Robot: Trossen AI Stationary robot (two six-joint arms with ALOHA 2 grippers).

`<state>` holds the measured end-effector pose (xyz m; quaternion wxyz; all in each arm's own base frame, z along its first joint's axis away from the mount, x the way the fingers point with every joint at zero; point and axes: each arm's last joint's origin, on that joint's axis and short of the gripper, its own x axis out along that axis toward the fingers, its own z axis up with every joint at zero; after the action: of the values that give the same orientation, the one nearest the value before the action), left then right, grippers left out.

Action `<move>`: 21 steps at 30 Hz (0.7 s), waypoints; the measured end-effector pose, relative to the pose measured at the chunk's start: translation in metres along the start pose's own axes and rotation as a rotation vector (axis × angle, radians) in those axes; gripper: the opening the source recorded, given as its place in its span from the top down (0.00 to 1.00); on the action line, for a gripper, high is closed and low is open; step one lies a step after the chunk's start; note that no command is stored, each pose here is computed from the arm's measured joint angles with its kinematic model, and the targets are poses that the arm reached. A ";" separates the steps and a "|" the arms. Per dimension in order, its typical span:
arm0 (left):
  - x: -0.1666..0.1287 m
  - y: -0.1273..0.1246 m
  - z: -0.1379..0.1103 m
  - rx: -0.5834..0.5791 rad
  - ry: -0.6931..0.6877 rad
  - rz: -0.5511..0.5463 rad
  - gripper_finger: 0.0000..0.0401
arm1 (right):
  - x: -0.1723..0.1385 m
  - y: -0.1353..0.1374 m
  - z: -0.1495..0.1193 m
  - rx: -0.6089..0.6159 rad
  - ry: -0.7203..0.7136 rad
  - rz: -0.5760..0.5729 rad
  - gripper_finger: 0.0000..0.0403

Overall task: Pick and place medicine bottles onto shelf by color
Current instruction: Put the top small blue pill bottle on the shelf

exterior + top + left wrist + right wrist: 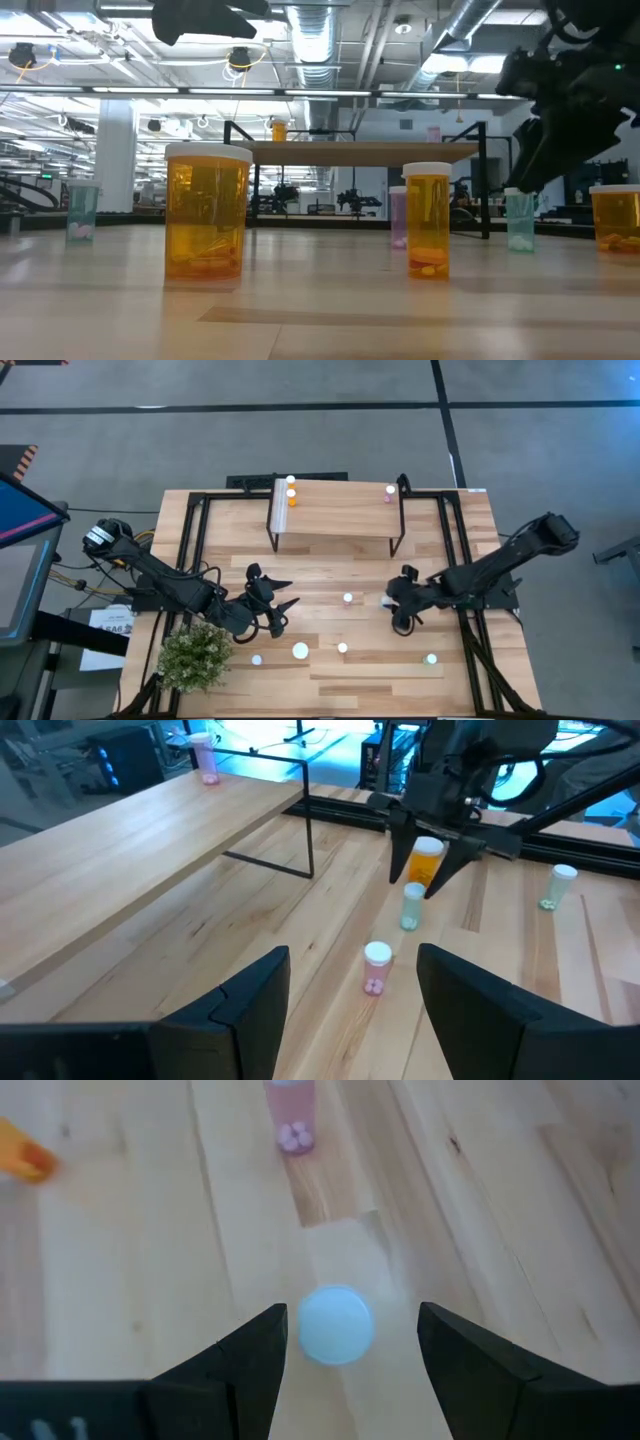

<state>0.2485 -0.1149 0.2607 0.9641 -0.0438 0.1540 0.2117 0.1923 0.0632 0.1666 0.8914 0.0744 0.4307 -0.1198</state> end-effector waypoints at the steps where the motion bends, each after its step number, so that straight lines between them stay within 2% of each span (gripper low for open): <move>1: 0.000 0.000 0.000 0.000 0.000 0.000 0.48 | 0.002 -0.001 0.000 0.001 0.007 -0.007 0.38; 7: 0.000 0.000 0.000 0.000 0.000 0.000 0.48 | 0.012 -0.001 -0.003 -0.005 0.052 -0.031 0.40; 21: 0.000 0.000 0.000 0.000 0.001 -0.001 0.48 | 0.014 0.000 -0.004 -0.012 0.070 -0.027 0.66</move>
<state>0.2485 -0.1149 0.2606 0.9642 -0.0438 0.1542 0.2114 0.1977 0.0618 0.1526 0.8746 0.0672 0.4632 -0.1264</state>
